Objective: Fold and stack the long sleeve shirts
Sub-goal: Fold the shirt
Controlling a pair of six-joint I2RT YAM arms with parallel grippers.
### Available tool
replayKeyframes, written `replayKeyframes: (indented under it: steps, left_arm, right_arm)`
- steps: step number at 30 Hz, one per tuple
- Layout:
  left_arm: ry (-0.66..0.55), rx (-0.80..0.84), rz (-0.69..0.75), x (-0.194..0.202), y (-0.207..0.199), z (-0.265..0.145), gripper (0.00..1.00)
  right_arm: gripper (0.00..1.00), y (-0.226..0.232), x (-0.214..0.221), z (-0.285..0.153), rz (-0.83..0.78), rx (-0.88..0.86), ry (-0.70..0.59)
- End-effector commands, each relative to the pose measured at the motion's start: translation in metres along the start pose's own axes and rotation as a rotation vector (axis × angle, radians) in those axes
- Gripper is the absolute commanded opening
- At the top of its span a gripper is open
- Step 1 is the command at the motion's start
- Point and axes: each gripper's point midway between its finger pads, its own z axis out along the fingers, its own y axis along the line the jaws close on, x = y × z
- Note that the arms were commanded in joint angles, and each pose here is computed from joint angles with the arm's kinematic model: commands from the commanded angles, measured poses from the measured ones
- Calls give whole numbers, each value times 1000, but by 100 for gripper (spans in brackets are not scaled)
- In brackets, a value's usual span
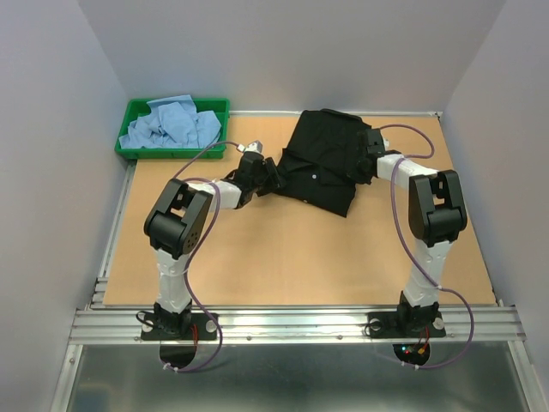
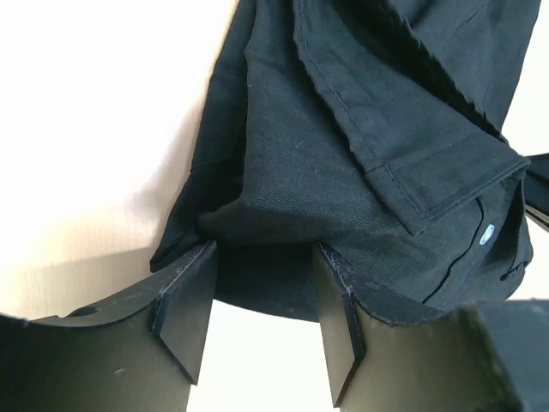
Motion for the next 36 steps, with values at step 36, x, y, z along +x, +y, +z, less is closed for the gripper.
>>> replayKeyframes:
  steps: [36]
  left_arm:
    - [71, 86, 266, 33, -71, 55, 59]
  right_arm:
    - [14, 31, -101, -57, -75, -77, -274]
